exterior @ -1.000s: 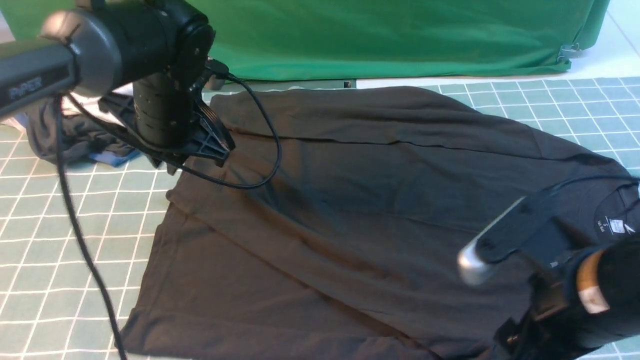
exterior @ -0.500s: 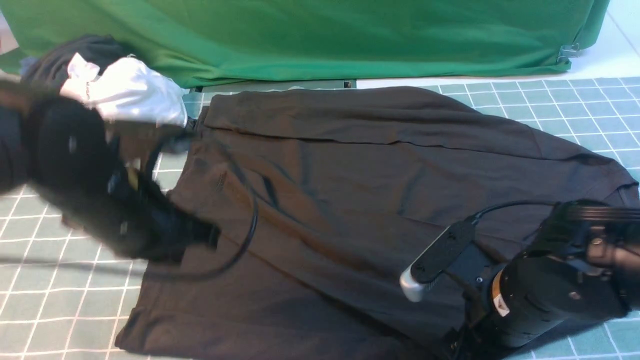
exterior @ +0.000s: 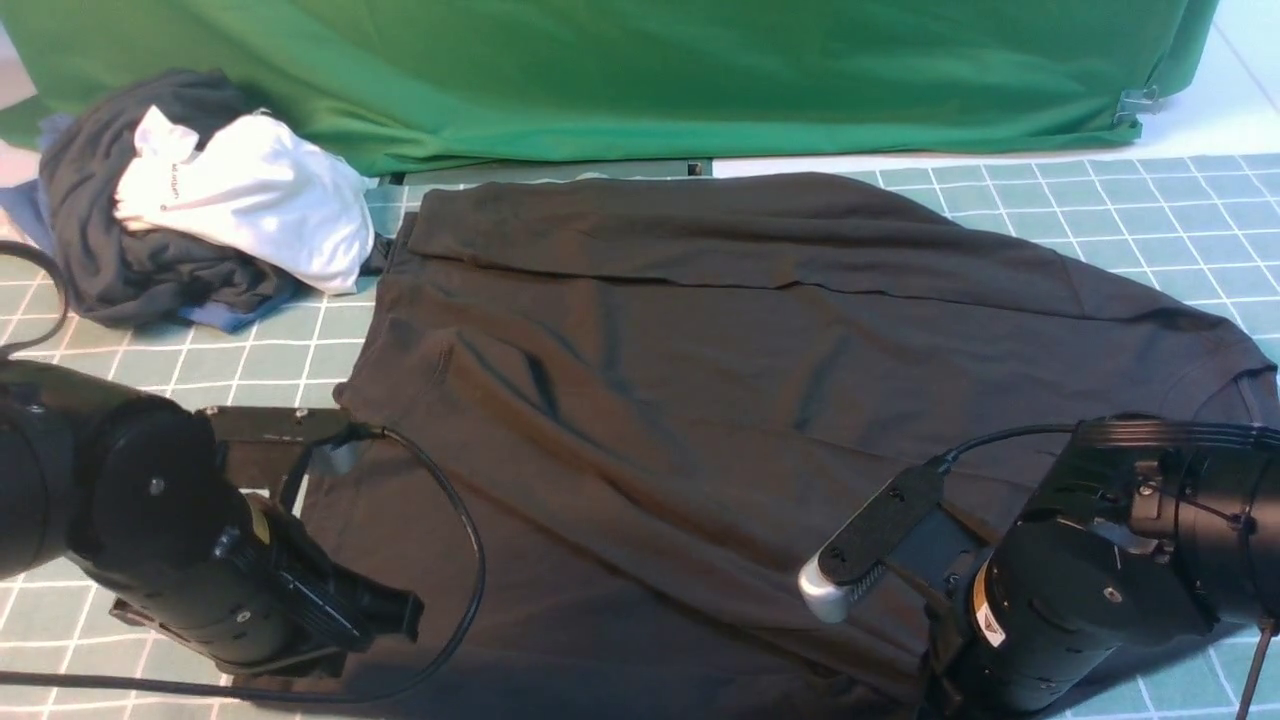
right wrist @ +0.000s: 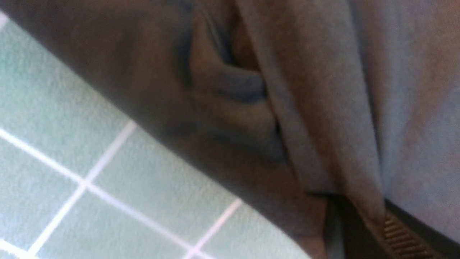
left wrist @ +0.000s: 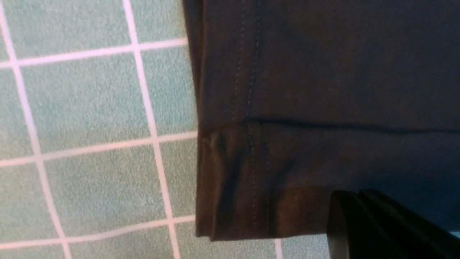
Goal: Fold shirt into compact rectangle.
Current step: 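Grab the top left corner of the dark shirt with the left gripper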
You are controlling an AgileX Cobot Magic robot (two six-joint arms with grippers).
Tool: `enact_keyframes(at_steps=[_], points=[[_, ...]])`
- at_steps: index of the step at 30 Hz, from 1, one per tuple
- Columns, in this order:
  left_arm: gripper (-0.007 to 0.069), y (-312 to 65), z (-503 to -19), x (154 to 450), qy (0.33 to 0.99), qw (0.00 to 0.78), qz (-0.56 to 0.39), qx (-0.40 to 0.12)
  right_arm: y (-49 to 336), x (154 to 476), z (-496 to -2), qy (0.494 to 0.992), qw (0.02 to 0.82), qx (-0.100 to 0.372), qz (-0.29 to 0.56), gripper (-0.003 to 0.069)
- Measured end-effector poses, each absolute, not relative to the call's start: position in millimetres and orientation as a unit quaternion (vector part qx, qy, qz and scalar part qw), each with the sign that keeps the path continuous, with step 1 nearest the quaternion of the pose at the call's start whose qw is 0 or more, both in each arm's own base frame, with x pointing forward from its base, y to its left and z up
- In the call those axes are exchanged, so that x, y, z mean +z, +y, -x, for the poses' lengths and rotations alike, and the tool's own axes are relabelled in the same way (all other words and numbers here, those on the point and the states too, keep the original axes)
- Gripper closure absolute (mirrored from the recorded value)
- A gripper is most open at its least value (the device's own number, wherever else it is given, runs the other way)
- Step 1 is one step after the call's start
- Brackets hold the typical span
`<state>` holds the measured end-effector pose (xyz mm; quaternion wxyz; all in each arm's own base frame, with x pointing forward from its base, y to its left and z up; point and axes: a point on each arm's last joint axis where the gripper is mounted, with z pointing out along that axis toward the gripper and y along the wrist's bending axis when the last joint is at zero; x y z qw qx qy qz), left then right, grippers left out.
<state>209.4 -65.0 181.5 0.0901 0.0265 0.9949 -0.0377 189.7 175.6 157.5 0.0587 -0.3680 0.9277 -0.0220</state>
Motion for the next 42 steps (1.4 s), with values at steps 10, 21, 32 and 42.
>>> enact_keyframes(at_steps=[10, 21, 32, 42], points=[[0.0614, -63.6, -198.0, 202.2, 0.991, 0.116, -0.018, -0.057, 159.5, 182.8, -168.7, 0.944, 0.024, -0.017, 0.329, 0.0631], [0.0614, -64.7, -196.9, 241.7, 0.988, 0.137, -0.011, -0.072, 139.3, 159.5, -141.9, 0.952, -0.052, -0.028, 0.299, 0.0509], [0.061, -85.3, -280.0, 296.4, 0.973, 0.219, -0.006, -0.073, 140.7, 199.3, -127.6, 0.944, 0.01, 0.006, 0.33, 0.0141], [0.0568, -89.6, -386.1, 272.7, 0.974, 0.21, 0.049, -0.068, 107.7, 283.4, -93.7, 0.917, 0.231, 0.139, 0.295, 0.0571]])
